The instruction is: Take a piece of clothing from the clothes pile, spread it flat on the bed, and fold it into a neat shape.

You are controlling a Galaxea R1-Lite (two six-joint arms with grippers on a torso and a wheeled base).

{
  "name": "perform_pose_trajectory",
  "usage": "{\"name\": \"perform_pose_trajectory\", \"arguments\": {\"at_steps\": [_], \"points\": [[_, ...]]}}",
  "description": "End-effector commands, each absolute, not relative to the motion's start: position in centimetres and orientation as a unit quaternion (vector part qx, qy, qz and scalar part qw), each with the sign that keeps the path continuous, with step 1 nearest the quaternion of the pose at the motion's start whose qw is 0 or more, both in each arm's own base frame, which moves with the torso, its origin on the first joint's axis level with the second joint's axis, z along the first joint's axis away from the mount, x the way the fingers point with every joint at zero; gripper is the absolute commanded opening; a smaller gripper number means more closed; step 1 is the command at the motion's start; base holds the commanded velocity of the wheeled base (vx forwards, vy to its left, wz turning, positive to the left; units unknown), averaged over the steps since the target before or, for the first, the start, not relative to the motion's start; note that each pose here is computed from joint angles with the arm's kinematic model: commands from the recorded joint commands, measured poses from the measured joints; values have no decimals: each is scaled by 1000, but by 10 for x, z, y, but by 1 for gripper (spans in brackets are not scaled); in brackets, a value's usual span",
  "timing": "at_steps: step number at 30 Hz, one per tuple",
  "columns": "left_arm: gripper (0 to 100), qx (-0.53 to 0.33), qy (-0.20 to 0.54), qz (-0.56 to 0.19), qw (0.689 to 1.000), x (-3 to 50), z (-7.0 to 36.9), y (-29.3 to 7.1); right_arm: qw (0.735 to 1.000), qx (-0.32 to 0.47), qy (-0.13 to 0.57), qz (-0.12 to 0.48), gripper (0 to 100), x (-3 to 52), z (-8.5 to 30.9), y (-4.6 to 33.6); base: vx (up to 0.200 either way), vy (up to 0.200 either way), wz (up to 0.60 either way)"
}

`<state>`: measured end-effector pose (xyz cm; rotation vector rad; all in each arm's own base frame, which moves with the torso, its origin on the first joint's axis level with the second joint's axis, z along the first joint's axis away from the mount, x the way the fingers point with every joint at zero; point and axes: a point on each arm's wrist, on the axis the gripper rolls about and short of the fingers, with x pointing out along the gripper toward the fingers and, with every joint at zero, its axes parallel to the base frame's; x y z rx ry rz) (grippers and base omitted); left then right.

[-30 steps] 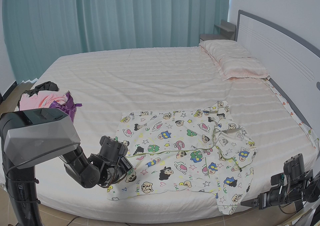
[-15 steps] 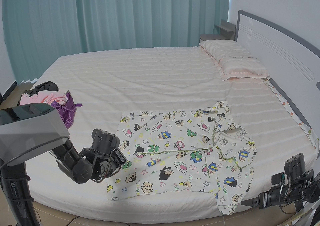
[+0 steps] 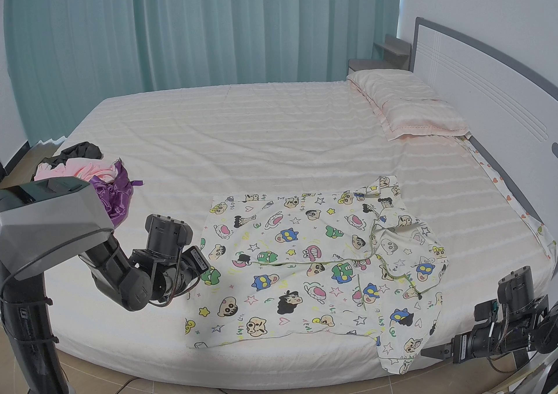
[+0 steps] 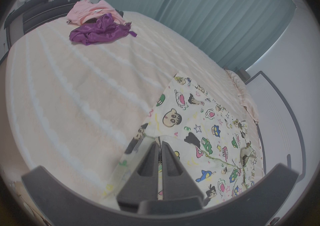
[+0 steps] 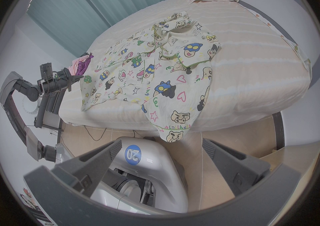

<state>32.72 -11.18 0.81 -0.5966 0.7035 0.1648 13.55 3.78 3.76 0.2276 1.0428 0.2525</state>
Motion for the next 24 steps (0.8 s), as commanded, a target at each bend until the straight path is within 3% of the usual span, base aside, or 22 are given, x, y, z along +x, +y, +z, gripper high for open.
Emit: {"name": "perform_pose_trajectory", "arguments": {"at_steps": [1,24], "points": [[0,-278,348,87,891,334,-9,-110,850,107,502,119,100,131,36,37,0,0,0],[0,-286,320,103,897,372,-18,-97,851,107,501,119,100,131,36,37,0,0,0]]}}
